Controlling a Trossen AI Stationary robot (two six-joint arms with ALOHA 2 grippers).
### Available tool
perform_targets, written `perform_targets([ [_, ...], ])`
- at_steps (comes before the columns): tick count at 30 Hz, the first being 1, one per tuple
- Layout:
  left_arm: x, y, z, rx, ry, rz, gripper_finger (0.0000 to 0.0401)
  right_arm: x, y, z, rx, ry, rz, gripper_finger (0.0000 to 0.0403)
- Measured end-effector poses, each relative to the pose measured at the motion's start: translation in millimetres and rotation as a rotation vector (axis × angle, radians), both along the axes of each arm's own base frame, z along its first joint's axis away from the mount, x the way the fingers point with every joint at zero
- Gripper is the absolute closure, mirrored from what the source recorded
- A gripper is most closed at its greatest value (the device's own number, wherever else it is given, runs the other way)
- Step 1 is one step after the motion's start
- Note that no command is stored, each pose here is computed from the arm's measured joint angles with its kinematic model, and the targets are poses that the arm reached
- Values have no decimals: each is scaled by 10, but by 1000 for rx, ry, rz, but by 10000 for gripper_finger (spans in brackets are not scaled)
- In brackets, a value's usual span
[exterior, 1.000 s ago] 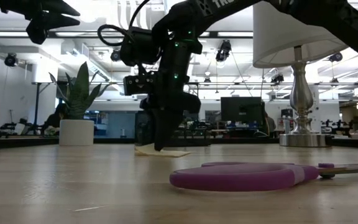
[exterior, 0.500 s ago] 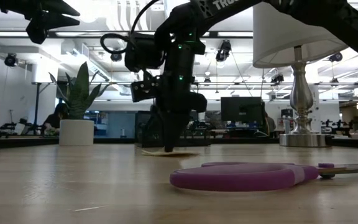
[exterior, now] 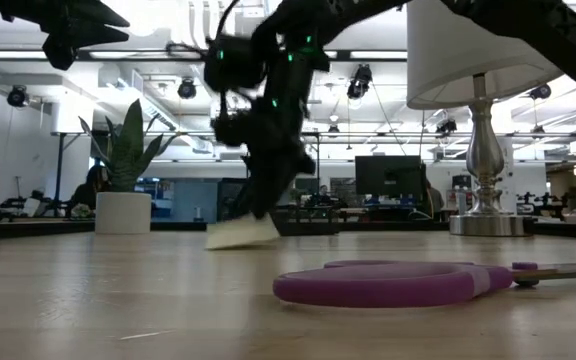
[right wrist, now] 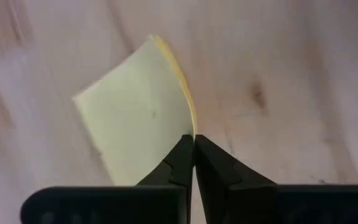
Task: Pick and place office supplies into organizer
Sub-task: Put the yellow sticky note into the black desk organizer
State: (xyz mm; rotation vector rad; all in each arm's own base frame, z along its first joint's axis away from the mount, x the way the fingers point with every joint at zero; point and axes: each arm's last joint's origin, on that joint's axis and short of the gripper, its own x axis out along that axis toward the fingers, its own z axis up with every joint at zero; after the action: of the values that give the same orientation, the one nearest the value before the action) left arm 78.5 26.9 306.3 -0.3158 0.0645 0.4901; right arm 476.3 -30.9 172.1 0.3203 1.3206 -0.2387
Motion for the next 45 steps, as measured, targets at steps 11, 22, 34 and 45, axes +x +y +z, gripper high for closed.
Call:
perform_targets([
  [11,-4,-1,2,83,40,-11,295,-210,-42,587,-318,97,-411,395],
  [22,-18,5,5,94,41,21,295,-584,-665,906,-523,19,-1129,395],
  [34,-62,-6,19,99,20,22,295,-547,-1444,662,-373,-88,-1179,395],
  [45,-123,-11,32,102,-6,63,295,-539,-1451,480,-363,-83,-1180,394],
])
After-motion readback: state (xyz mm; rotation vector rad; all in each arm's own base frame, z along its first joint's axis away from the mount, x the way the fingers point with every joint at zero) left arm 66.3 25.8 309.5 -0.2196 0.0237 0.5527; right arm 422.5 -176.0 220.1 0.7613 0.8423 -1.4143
